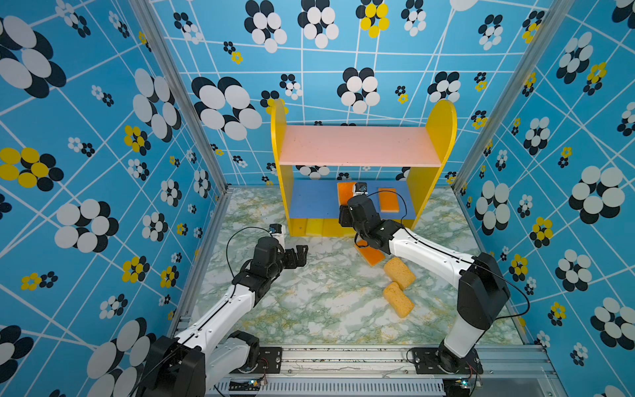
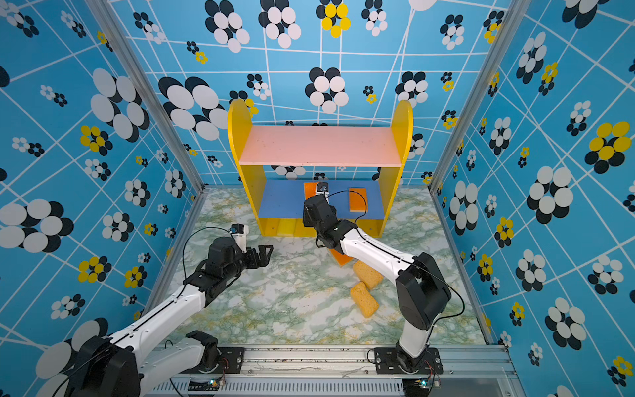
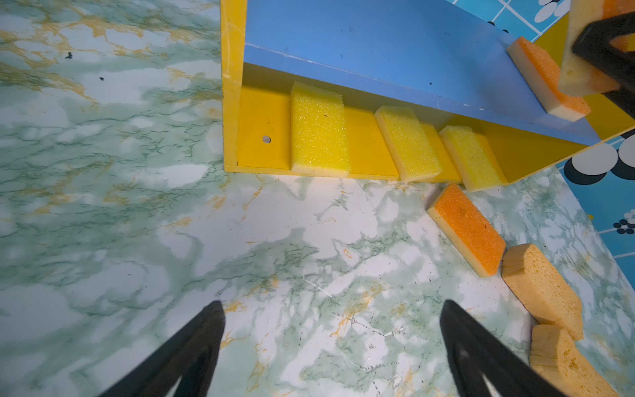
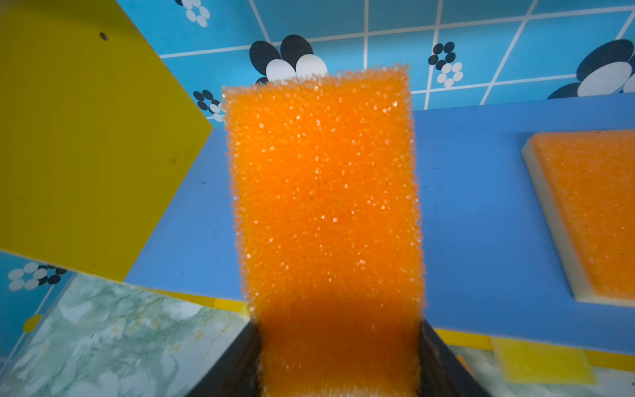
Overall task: Arrange cleaning sponges on a shelf
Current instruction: Place the cleaning sponge at the shelf.
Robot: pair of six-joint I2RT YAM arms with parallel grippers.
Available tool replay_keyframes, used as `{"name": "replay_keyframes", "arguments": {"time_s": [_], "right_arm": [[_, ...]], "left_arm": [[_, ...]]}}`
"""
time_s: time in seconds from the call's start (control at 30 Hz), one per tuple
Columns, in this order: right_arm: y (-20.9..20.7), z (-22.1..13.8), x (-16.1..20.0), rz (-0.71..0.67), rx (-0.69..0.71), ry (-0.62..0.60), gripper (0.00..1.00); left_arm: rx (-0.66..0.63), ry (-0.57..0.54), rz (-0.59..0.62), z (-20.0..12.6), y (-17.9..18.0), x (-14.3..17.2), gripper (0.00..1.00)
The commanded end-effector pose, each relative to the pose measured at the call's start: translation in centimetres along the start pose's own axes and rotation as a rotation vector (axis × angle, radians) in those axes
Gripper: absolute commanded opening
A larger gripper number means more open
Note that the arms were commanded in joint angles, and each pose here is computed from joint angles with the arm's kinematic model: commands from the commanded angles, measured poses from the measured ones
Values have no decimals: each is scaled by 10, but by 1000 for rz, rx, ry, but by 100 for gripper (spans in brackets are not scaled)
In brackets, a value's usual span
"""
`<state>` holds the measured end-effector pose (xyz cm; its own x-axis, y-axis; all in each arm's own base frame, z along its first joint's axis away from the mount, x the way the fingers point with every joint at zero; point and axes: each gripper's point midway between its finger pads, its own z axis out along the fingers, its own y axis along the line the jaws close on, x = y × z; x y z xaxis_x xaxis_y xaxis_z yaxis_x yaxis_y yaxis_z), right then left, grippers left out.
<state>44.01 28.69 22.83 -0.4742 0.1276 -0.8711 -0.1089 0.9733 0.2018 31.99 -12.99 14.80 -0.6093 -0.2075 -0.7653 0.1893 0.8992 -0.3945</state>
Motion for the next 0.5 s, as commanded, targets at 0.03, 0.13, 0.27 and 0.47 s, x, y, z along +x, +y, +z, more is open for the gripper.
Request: {"name": "replay_keyframes", "arguments": {"time_s": [0.03,0.13,0.27,0.47], "right_arm": [[-15,11,-11,72,76,-34,62],[-20,20,-9,78,97,-21,62],[-20,27,-6,72,112,-12,62],[-23,37,-1,65,128,7,62]], "left_arm": [[22,-40,20,-7,-7,-15,99],[21,-40,20,-7,-7,-15,99],[24,-39,21,-7,-7,-15,99],[16,-41,24,-8,-5,-13,99]]}}
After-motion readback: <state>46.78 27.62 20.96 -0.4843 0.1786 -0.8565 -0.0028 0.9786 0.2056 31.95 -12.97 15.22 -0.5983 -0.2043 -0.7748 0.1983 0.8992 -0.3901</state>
